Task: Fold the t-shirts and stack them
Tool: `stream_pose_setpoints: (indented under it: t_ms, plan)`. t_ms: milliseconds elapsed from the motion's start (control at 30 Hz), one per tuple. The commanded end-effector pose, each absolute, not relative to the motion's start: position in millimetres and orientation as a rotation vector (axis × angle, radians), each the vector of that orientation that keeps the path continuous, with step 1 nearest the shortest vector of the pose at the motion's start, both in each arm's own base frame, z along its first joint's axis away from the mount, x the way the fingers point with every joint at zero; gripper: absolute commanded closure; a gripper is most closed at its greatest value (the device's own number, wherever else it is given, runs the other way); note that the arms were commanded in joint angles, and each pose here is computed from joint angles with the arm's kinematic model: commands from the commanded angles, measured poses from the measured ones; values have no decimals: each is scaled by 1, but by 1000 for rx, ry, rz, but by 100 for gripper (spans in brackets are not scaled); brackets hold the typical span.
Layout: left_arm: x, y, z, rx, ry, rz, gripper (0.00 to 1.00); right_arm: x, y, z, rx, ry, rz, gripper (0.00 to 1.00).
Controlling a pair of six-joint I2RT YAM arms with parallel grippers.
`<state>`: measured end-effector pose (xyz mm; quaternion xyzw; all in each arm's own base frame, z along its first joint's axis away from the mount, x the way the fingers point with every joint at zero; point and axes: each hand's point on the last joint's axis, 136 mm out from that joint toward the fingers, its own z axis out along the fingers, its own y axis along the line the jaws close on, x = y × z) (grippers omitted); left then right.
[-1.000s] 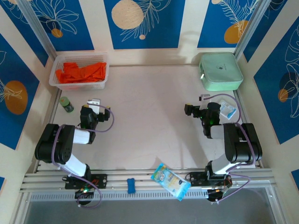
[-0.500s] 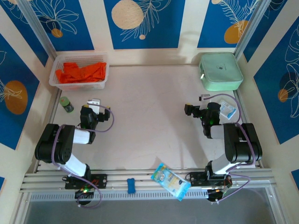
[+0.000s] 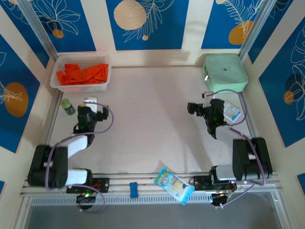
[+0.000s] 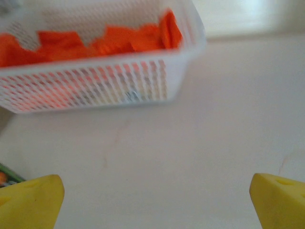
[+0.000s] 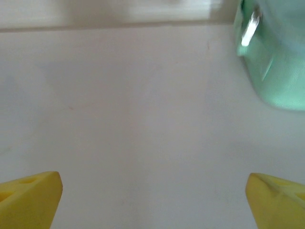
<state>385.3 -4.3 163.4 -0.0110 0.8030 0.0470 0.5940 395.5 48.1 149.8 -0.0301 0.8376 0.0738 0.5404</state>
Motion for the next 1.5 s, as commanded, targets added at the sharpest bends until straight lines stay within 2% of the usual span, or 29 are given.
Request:
stream_pose_setpoints:
  t_ms: [0, 100, 267, 367, 467, 600, 667, 933, 1267, 1467]
  plan:
    - [371, 30, 211, -320, 1927, 197, 0, 379, 38, 180, 38, 2104, 79, 1]
    - [360, 46, 235, -525, 2011, 225, 1, 369, 35, 199, 180, 2206, 110, 3]
    - [377, 34, 264, -520, 2129, 162, 0, 362, 53, 212, 131, 2299, 133, 2]
    - [405, 40, 277, -499, 2164, 173, 0, 362, 59, 214, 126, 2335, 163, 2]
    - [446, 39, 274, -451, 2220, 71, 0, 362, 65, 210, 123, 2362, 199, 2]
    - [503, 42, 262, -413, 2255, -31, 4, 363, 70, 205, 105, 2387, 211, 2]
    - [529, 46, 254, -400, 2262, -63, 4, 363, 66, 200, 122, 2405, 181, 6]
    - [616, 55, 187, -373, 2369, -267, 9, 362, 61, 172, 120, 2498, 128, 14]
    - [646, 72, 121, -411, 2402, -215, 10, 373, 63, 150, 109, 2563, 107, 16]
    - [648, 67, 109, -408, 2407, -255, 21, 378, 73, 142, 105, 2593, 127, 23]
